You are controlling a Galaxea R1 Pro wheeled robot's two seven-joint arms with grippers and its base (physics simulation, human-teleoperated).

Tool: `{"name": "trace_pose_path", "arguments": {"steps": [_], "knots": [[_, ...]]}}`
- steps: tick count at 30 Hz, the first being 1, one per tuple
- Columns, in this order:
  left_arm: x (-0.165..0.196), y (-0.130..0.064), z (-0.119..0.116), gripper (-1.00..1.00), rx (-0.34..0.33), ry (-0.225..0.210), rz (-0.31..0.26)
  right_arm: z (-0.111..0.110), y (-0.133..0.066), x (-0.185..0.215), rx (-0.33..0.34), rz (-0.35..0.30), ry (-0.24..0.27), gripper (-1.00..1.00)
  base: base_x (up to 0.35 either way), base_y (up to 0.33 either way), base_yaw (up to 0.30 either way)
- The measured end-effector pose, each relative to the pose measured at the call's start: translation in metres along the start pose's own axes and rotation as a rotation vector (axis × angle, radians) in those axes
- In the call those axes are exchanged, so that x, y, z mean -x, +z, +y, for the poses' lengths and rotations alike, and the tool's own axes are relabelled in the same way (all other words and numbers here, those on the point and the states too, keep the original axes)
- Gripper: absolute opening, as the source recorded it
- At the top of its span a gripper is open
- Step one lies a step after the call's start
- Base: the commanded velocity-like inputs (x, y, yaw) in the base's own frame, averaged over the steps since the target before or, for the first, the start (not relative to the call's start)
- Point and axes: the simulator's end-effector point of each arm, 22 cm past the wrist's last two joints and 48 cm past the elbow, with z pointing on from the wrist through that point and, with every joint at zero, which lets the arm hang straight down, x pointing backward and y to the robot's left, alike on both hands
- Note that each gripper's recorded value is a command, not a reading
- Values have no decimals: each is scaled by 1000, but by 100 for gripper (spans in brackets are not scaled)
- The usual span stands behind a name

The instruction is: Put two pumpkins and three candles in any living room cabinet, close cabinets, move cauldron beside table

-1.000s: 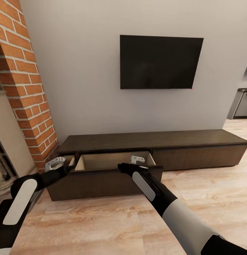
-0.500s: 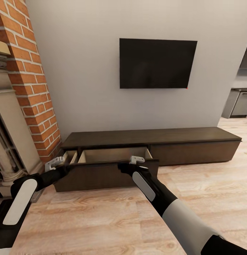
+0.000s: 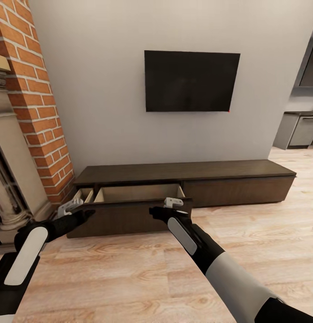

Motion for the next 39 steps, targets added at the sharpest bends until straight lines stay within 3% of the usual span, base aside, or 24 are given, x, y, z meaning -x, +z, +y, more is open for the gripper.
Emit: {"name": "trace_pose_path", "arguments": {"steps": [13, 17, 21, 24, 29, 34, 39], "knots": [[-13, 9, -9, 100, -24, 10, -41, -3, 5, -14, 6, -3, -2, 100, -1, -3, 0], [-24, 16, -13, 100, -10, 68, -68, -5, 7, -22, 6, -11, -5, 100, 0, 0, 0], [-19, 20, -11, 100, 20, 114, -164, -9, 10, -21, -3, -72, -1, 100, 0, 0, 0], [-28, 29, -10, 100, 28, 127, -165, -14, 15, -16, -30, -123, -47, 100, 0, 0, 0], [-41, 43, 3, 100, 59, 132, -154, -27, 23, -8, -68, -210, -78, 100, 0, 0, 0], [-39, 51, 10, 100, 73, 123, -189, -47, 36, -19, -108, -249, -79, 100, 0, 0, 0], [-51, 60, 10, 100, 74, 134, -170, -62, 49, -40, -132, -227, -83, 100, 0, 0, 0]]}}
